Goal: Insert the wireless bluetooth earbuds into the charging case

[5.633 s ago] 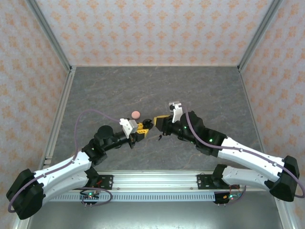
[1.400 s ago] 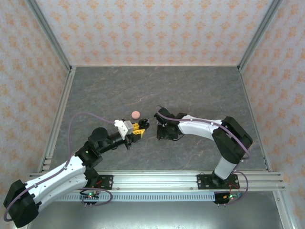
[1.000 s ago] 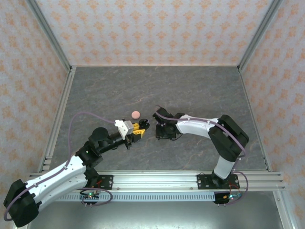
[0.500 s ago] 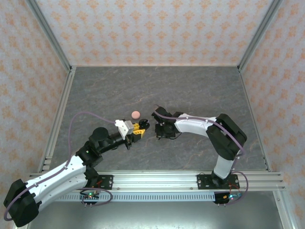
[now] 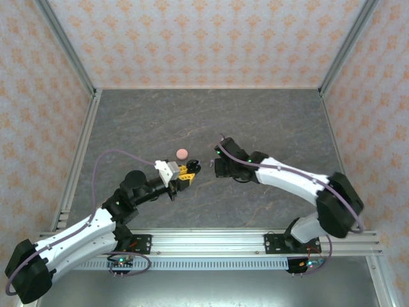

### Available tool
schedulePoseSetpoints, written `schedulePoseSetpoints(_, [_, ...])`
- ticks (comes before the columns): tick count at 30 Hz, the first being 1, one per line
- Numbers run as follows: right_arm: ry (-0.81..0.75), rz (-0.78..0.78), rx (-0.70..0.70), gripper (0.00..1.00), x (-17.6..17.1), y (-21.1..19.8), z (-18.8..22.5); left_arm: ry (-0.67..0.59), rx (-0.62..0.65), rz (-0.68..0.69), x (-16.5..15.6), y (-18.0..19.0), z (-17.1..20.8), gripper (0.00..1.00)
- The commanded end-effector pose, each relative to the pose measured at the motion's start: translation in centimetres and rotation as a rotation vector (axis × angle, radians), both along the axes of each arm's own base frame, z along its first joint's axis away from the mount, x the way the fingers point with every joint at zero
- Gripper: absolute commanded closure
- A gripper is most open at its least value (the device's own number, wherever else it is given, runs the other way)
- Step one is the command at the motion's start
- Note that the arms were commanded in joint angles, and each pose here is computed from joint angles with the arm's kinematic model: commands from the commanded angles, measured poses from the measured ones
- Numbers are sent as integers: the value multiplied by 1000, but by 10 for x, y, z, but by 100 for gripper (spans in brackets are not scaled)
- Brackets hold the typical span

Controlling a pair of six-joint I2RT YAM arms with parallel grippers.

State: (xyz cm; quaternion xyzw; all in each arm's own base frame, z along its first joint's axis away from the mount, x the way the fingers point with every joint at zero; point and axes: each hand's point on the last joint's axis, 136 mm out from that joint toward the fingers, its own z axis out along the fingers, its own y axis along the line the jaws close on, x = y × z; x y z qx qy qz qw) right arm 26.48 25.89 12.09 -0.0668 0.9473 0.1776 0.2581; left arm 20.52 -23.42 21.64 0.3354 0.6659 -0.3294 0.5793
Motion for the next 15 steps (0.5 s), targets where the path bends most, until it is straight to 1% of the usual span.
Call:
schedulePoseSetpoints(1, [-200,64,63,85,7,0,45,-16,-36,13,4,-2,12,100])
schedulePoseSetpoints(3, [-292,110,121,85,4,3,73,-4,-38,10,6,-4,12,100])
schedulePoseSetpoints(4, [-324,135,132,85,2,6,81,3,-37,6,6,-6,11,100])
schedulePoseSetpoints(6, [-436,195,193,85,-6,10,117,18,-30,-5,8,-9,9,100])
schedulePoseSetpoints(9, [-558,277,224,85,-18,18,154,37,-30,-14,11,-14,8,100])
schedulePoseSetpoints(12, [-637,358,223,85,-33,31,178,46,-33,-21,13,-17,9,100])
schedulePoseSetpoints(15, [-683,404,182,85,-42,43,185,51,-34,-28,13,-20,10,100])
